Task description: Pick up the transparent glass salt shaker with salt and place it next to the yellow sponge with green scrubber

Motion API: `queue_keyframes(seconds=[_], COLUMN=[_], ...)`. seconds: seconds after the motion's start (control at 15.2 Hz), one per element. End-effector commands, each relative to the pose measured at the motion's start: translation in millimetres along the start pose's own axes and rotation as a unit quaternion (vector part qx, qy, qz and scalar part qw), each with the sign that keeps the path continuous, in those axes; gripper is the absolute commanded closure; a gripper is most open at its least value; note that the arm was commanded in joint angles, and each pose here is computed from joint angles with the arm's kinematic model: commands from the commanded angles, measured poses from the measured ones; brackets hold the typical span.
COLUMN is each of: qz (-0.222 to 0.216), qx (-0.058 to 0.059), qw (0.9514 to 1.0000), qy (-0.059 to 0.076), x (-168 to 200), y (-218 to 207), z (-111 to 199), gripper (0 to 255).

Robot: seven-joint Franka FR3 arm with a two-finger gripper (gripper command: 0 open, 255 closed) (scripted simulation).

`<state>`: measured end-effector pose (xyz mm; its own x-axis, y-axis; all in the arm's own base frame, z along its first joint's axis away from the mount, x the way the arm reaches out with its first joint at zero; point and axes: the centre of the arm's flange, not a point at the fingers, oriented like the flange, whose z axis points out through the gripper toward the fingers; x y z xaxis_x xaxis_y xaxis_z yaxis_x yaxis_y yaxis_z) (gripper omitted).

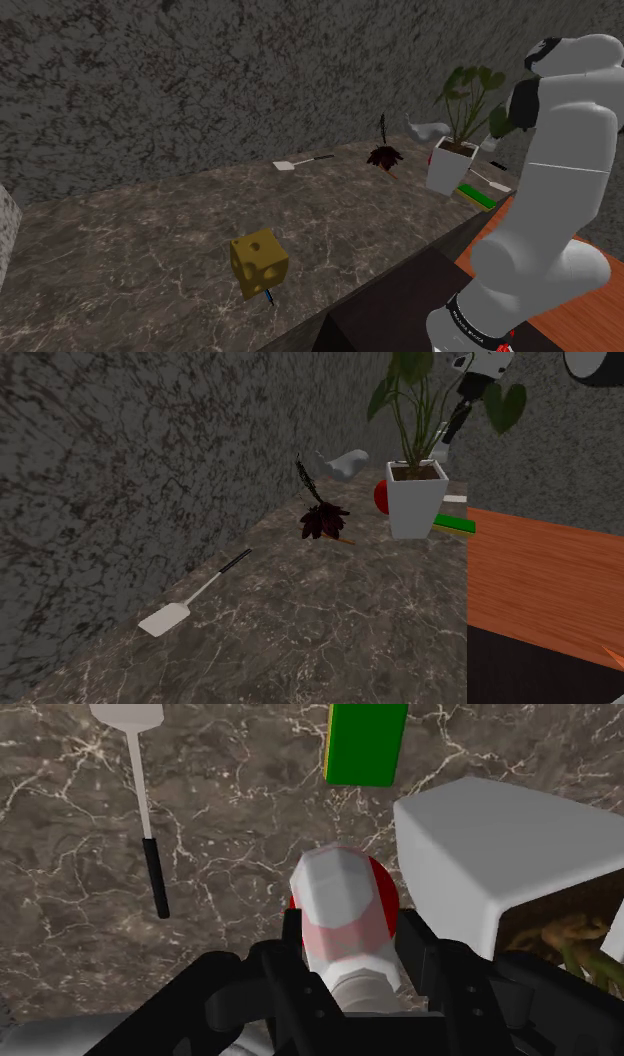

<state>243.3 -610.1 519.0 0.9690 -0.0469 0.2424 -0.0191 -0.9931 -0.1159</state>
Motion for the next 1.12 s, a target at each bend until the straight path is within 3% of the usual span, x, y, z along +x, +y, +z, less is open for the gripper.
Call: queue_keyframes(seconds=[0.0, 0.33, 1.06], qz=[-0.001, -0.001, -0.001], qx=[0.001, 0.001, 0.001], qw=[1.0000, 1.0000, 1.0000], qy=[0.000, 0.000, 0.000], x=[-12.2, -44.4, -58.5], y=[23.3, 89.4, 96.1], z=[-3.2, -19.5, 36.4], gripper=[255, 255, 255])
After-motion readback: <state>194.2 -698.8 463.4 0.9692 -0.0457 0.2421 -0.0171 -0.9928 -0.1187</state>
